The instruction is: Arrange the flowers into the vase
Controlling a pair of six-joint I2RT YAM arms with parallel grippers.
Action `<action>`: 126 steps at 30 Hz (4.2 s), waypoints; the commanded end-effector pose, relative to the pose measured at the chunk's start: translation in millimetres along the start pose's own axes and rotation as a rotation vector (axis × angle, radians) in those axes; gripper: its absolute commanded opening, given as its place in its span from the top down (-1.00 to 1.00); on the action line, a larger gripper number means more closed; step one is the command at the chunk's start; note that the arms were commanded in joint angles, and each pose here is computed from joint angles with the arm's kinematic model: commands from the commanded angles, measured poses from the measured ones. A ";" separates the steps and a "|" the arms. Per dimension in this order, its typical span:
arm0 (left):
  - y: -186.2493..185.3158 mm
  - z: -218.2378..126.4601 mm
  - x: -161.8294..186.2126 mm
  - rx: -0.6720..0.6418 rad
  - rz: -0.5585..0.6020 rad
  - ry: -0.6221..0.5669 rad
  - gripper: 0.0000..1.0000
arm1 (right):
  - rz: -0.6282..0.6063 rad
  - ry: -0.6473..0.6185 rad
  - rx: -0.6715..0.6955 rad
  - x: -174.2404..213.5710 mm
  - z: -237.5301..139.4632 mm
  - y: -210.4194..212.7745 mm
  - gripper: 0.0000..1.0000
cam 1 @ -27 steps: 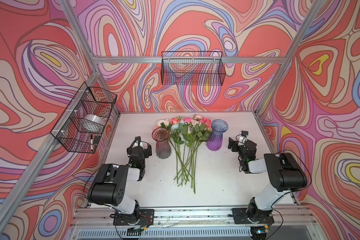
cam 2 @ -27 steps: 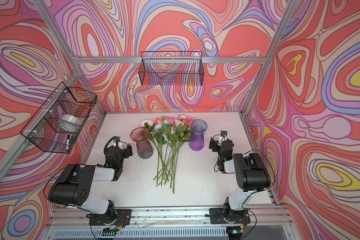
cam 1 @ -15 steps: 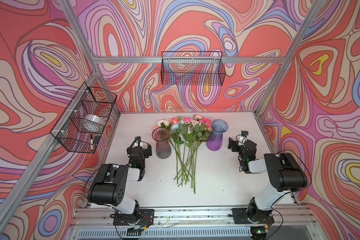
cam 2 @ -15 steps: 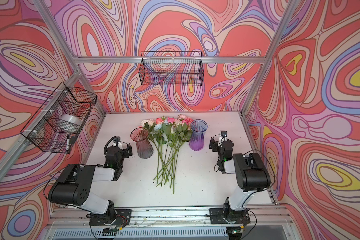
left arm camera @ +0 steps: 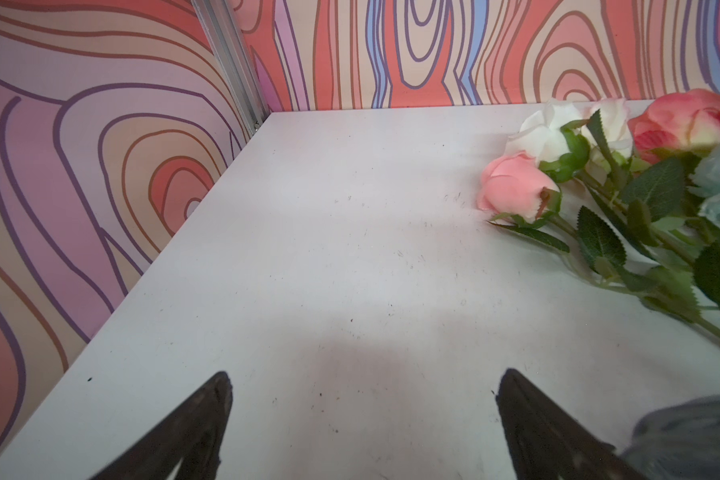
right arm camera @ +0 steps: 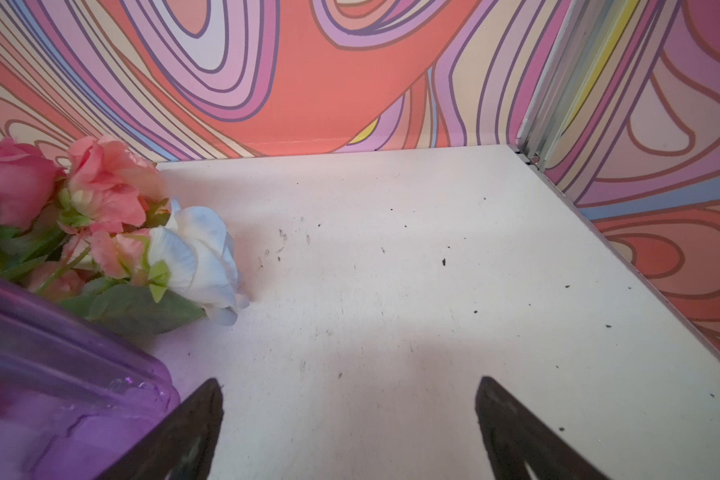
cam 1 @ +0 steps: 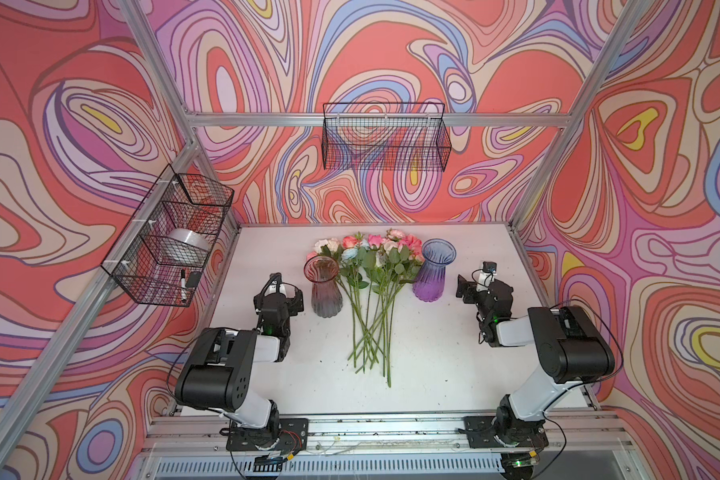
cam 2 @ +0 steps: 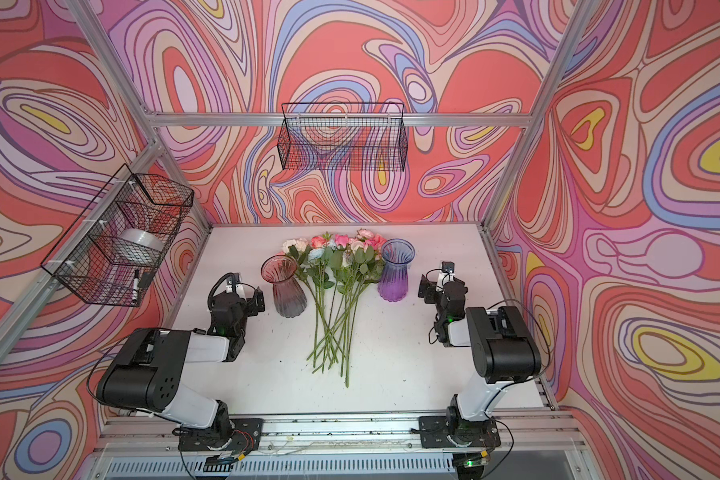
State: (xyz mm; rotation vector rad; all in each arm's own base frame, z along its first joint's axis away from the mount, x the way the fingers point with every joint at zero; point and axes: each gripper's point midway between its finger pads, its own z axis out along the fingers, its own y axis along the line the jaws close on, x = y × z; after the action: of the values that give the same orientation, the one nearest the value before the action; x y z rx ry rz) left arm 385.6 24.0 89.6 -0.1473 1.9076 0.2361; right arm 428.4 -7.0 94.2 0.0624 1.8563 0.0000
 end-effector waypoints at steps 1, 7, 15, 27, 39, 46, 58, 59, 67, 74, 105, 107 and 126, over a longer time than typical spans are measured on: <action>-0.2 1.1 -3.3 0.003 -0.009 -0.009 -1.00 | 0.007 0.005 -0.002 1.2 1.3 -0.7 -0.97; 0.0 1.2 -3.4 0.002 -0.009 -0.010 -1.00 | 0.007 0.005 -0.002 1.1 1.2 -0.9 -0.97; 0.1 1.0 -3.3 0.002 -0.010 -0.010 -1.00 | 0.008 0.008 -0.005 2.3 1.5 -0.5 -0.97; 0.1 1.5 -4.1 0.002 -0.009 -0.011 -1.00 | 0.008 0.007 -0.007 1.8 1.7 0.2 -0.97; 2.2 0.7 -4.7 -0.008 -0.014 -0.016 -1.00 | 0.012 0.000 0.012 0.6 0.2 -3.1 -0.97; 22.8 -31.9 -22.0 -0.083 -0.068 -0.129 -1.00 | 0.062 0.015 0.164 -28.1 -9.2 -27.9 -0.97; 65.7 -151.7 -186.7 -0.106 -0.217 -0.282 -1.00 | 0.364 0.290 0.242 -121.4 -61.5 -26.2 -0.97; 70.7 -166.9 -198.0 -0.097 -0.302 -0.274 -1.00 | 0.437 0.273 0.235 -128.9 -70.6 -23.5 -0.97; 57.7 -231.0 -239.4 0.134 -0.544 -0.253 -0.85 | 0.545 0.385 -0.067 -164.9 -104.2 33.9 0.21; -1.0 -208.0 -272.6 0.368 -0.535 0.007 -0.73 | 0.530 0.563 -0.149 -144.1 -96.2 60.1 0.11; -169.4 -205.2 -230.6 1.168 -0.545 0.279 -0.57 | 0.371 0.807 -0.107 -117.2 -41.1 106.0 0.55; -167.0 -203.9 -228.7 1.151 -0.543 0.261 -0.59 | 0.365 0.812 -0.112 -116.4 -39.1 106.9 0.59; -175.8 -188.9 -215.2 1.152 -0.553 0.306 -0.59 | 0.372 0.809 -0.119 -108.9 -38.5 108.4 1.00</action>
State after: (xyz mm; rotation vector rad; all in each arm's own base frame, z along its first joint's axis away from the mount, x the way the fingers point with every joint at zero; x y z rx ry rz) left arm 323.8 -191.0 337.3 0.0637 1.9463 -1.2840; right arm 433.6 98.8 218.5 0.3541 2.6070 0.4669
